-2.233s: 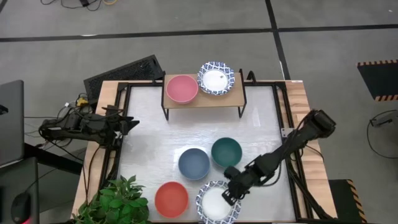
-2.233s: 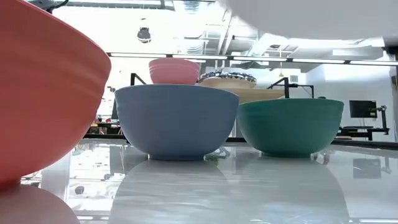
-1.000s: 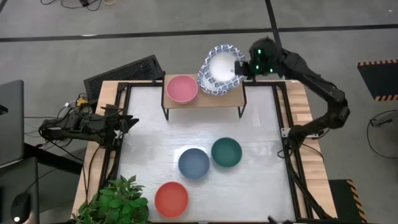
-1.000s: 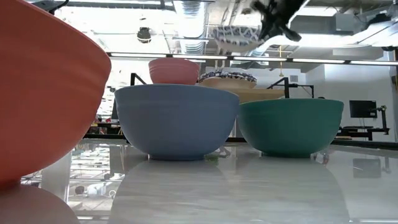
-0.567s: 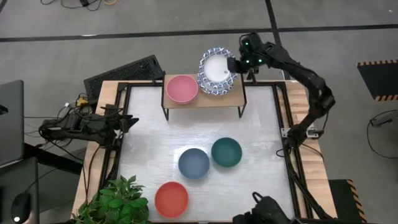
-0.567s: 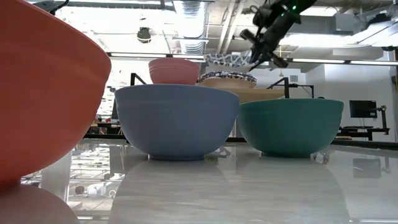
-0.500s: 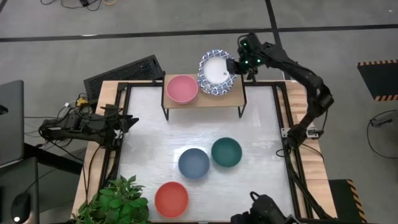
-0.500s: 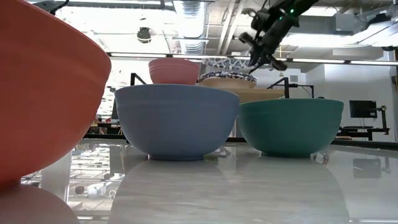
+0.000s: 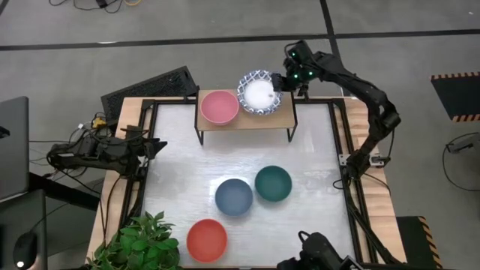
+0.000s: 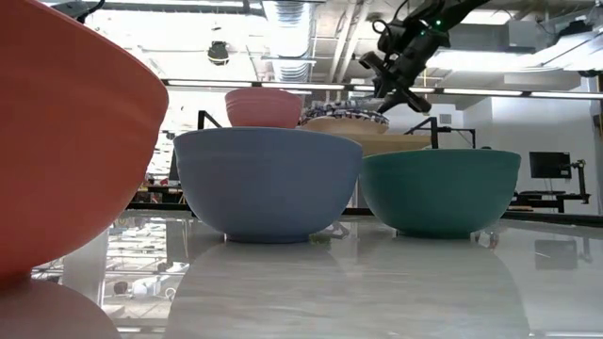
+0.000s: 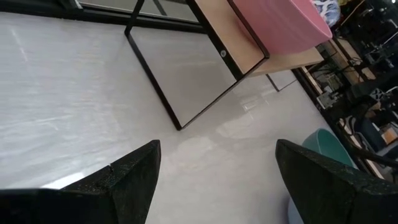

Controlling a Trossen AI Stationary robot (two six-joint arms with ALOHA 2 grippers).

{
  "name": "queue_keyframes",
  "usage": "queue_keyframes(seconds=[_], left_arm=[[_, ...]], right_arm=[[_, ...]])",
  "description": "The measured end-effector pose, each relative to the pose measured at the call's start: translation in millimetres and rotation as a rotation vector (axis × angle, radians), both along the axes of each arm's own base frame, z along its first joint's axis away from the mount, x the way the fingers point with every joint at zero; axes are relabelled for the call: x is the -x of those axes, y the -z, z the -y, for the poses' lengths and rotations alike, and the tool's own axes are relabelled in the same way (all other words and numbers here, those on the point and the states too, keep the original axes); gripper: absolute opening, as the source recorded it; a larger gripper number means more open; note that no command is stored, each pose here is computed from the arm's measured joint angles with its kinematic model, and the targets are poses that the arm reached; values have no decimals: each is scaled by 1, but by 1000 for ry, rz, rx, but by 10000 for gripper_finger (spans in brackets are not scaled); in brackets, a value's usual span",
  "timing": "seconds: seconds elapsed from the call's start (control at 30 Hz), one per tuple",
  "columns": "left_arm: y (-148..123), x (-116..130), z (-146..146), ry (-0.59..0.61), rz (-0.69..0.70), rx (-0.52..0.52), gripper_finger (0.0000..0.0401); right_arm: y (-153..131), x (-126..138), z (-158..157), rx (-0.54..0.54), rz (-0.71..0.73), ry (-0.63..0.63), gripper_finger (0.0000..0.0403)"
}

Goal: Place and stack bowls onto a shelf
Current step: Stack the white patterned bowl on top of the white patterned bowl on the shelf

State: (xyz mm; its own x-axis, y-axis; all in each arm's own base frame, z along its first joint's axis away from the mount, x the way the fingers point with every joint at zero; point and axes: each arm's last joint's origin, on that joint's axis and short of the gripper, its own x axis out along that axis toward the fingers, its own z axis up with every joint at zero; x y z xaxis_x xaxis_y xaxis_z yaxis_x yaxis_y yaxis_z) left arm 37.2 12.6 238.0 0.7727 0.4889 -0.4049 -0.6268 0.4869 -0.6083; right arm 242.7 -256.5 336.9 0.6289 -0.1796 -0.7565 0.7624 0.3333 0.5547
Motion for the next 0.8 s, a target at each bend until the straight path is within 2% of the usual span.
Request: queue_keyframes(seconds=[0.4, 0.53, 0.8], left_arm=[[0, 0, 0, -7, 1, -4, 302], [0, 0, 0, -7, 1, -4, 302], [0, 0, 0, -7, 2, -4, 302]], right_arm=[[-1, 8, -2, -21, -26, -11, 203], [-3, 19, -5, -33, -83, 10, 214], [-24, 34, -18, 81, -137, 71, 214]])
